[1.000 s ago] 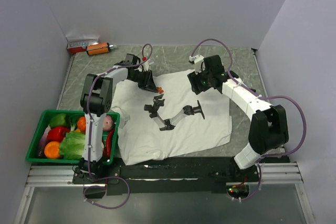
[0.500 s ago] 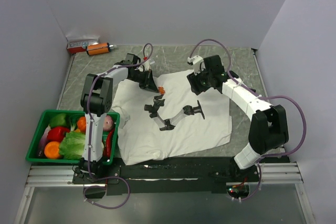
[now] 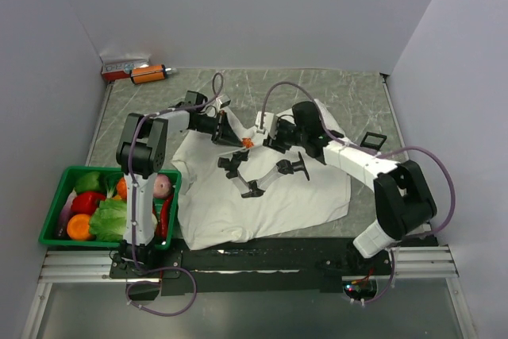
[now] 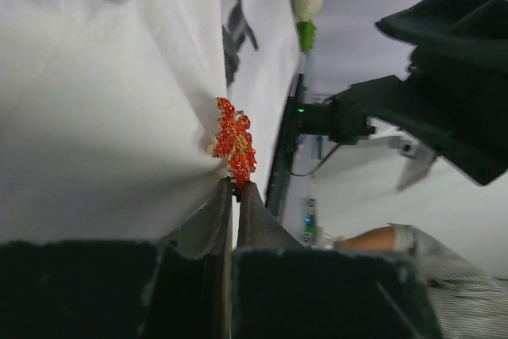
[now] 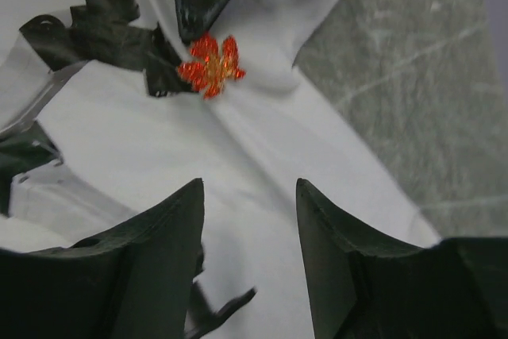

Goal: Remove the brooch from the garment

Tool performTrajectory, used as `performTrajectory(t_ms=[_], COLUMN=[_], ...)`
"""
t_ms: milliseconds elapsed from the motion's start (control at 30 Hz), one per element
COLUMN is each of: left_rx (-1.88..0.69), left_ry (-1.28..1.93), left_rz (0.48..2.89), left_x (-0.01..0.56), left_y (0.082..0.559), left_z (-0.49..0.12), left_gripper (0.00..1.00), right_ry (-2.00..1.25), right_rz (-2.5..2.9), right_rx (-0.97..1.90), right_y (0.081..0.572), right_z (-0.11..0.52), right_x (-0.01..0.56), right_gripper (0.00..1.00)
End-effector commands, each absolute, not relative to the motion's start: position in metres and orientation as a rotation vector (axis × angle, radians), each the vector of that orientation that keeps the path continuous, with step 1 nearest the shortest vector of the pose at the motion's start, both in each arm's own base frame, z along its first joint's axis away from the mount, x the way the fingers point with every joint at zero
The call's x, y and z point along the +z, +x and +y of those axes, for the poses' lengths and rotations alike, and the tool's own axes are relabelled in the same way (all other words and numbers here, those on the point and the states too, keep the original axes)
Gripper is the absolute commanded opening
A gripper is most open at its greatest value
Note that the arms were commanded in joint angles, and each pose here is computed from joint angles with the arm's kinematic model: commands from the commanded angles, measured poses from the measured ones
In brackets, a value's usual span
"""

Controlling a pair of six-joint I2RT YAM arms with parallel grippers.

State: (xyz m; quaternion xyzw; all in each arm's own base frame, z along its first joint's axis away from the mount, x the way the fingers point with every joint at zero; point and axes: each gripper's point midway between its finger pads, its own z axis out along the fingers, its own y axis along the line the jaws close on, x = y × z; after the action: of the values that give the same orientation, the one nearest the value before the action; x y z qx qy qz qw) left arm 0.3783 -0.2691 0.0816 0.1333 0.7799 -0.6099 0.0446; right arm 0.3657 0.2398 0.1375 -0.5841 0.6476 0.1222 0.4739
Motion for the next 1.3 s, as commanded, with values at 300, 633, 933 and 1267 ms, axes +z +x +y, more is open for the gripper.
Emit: performTrajectory(t_ms=[300, 633, 933, 1267], left_rx=[-2.131, -2.162, -2.163, -1.835], left_ry=[0.428, 0.454, 0.443, 0.460], left_rz=[2.226, 2.218, 2.225, 2.302], left_x=[0.143, 0.149, 0.147, 0.134], left_y=[0.365, 0.357, 0.359, 0.373], left_z=[-0.274, -0.277, -0.278, -0.270], left_gripper=[0.01, 0.01, 0.12, 0.42], right_ry=[-1.728, -1.688, -1.655, -1.612], right_rz=[1.006, 1.054, 1.075, 1.179], right_rx=[0.304, 0.203, 0.140, 0.171], right_y=[0.356, 0.367, 0.381, 0.390], right_z=[0.314, 0.318, 0.317, 0.318], right_x=[0.141, 0.134, 0.137, 0.143], right_gripper=[0.55, 0.43, 0.21, 0.00])
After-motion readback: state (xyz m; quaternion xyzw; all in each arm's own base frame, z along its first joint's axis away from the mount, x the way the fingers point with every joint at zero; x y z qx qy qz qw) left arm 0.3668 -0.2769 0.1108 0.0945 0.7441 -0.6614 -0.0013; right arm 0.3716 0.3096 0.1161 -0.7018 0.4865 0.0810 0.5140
